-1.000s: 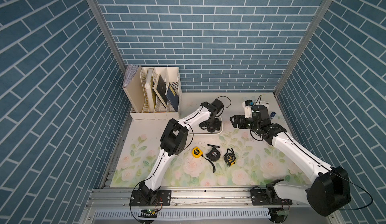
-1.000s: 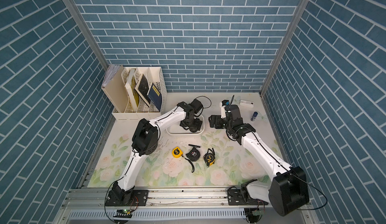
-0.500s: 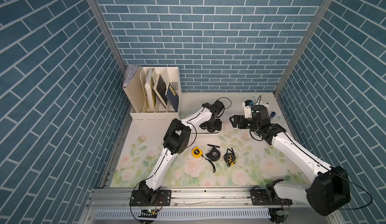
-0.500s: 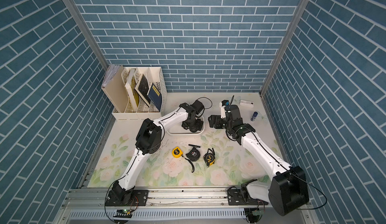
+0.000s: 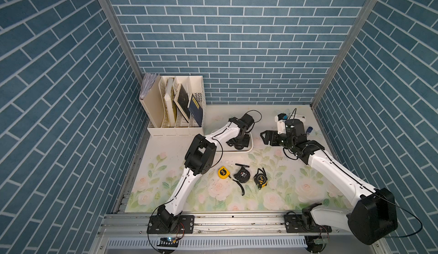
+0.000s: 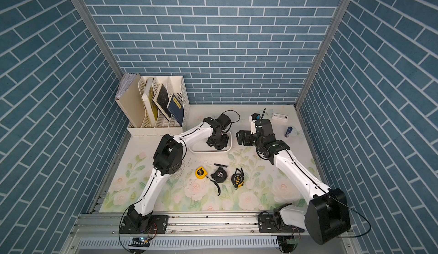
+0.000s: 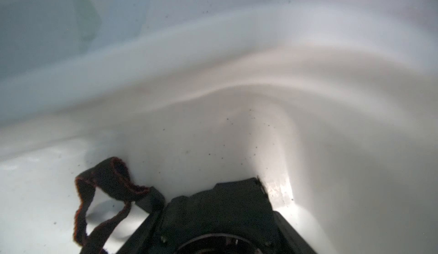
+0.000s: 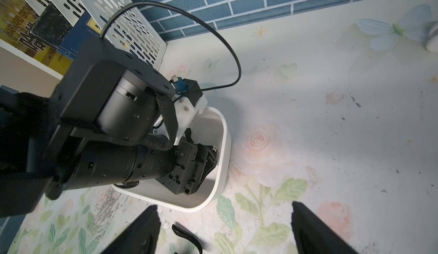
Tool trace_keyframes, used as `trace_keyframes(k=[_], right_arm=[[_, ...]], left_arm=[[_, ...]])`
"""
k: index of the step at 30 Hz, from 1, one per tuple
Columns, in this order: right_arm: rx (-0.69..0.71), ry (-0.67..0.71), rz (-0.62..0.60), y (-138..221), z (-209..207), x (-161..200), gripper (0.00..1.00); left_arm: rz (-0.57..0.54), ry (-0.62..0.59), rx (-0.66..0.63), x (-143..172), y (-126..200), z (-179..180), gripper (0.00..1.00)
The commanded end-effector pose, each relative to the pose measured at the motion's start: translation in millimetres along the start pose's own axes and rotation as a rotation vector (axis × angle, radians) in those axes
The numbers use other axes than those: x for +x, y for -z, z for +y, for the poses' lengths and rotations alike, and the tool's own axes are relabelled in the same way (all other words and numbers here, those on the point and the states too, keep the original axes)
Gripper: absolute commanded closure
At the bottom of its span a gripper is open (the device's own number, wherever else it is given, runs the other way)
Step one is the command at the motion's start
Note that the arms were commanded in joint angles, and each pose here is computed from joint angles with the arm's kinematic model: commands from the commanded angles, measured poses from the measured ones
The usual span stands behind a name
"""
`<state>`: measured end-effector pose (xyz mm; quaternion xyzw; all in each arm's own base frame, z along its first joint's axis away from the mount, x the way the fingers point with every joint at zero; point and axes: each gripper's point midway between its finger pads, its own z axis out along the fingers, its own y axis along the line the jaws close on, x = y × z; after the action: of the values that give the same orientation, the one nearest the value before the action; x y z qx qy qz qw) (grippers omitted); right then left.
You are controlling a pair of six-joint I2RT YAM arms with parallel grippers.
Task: Take the tape measure out of the storage box
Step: Pick up the tape measure from the storage box, then place the tape measure at the center of the board.
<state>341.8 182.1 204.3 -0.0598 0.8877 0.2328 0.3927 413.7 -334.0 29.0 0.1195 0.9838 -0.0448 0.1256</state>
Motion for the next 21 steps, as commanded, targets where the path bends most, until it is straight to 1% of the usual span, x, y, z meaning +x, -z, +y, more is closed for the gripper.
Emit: trace_keyframes(k=[1, 3, 4, 10, 12, 15, 17, 21], right_arm=[[0.0, -0.015, -0.009, -2, -2, 0, 0.12], [-0.004, -0.02, -0.02, 0, -1, -1, 0.12], [-0.009, -0.023, -0.027, 1, 0, -2, 0.12], [-0.034, -0.032, -0.077, 10, 4, -8, 0.12], [-0.057, -0.032, -0.095, 13, 8, -9, 0.12], [-0.125, -0.041, -0.125, 18, 18, -10, 0.13], [-0.198, -0.05, -0.152, 22, 29, -12, 0.13], [-0.31, -0.048, -0.218, 30, 50, -21, 0.14]], left_arm=[[-0.026, 0.036, -0.04, -5, 20, 18, 0.77], [-0.073, 0.063, -0.033, -16, 40, 21, 0.86], [-0.103, 0.079, -0.025, -23, 52, 23, 0.88], [-0.247, 0.163, 0.042, -54, 120, 31, 0.97], [-0.291, 0.18, 0.089, -63, 139, 29, 0.99], [-0.35, 0.237, 0.218, -81, 169, 24, 1.0], [-0.378, 0.28, 0.346, -92, 189, 14, 1.0], [-0.409, 0.308, 0.619, -106, 226, -19, 1.0]])
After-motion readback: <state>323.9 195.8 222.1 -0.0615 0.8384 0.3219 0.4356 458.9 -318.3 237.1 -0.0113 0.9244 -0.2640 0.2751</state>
